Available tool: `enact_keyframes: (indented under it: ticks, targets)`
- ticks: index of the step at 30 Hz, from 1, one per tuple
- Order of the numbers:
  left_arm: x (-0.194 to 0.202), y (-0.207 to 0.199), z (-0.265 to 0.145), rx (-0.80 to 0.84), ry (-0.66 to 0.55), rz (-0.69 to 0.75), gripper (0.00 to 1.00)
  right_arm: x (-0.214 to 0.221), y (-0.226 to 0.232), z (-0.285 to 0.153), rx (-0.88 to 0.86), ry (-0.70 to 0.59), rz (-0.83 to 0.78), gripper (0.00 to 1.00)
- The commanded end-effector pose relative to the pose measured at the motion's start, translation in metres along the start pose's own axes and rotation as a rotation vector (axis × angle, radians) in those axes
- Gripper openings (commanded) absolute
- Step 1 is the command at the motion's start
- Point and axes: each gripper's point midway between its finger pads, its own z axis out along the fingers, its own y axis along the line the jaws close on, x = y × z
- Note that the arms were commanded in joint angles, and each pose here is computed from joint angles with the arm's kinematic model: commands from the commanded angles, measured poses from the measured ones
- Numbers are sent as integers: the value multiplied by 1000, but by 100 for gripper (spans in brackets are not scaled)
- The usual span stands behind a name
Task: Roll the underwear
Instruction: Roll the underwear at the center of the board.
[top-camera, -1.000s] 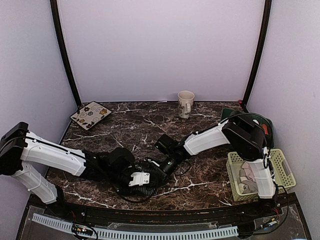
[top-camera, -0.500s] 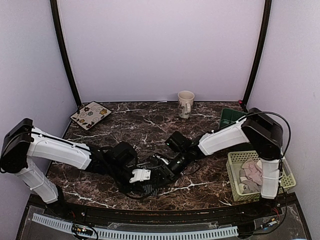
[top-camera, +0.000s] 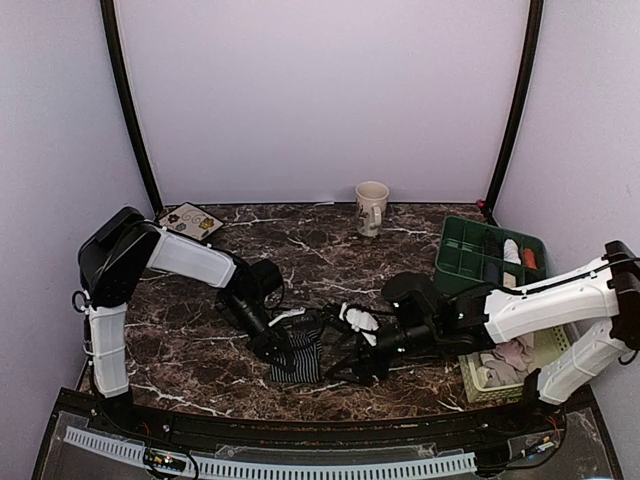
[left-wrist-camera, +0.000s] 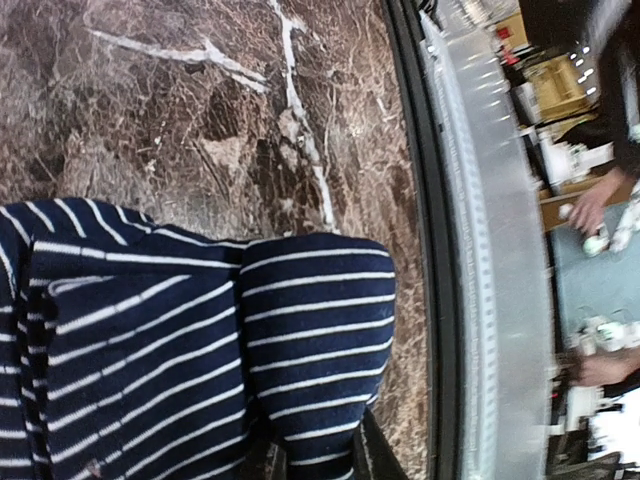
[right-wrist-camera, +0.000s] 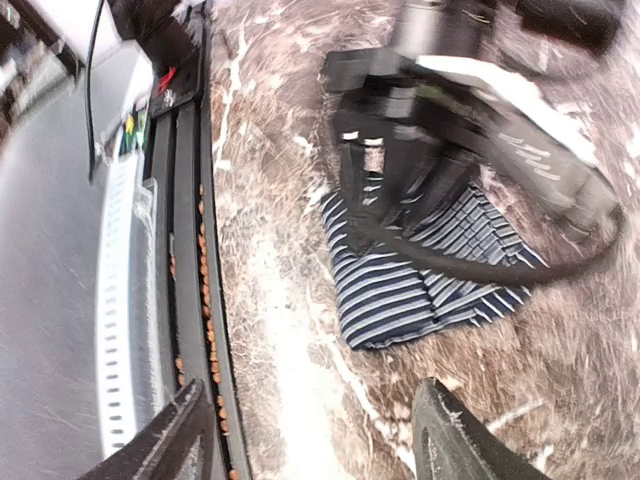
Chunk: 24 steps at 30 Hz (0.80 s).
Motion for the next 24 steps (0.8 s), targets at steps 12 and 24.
enact_keyframes:
  ticks: [12,24]
  targets:
    - [41,22,14,61,122,-187,9,-3,-5,69,219,56,-532,65]
    - [43,24,15,57,128,-199,11,22,-30,117,242,232,-640,54]
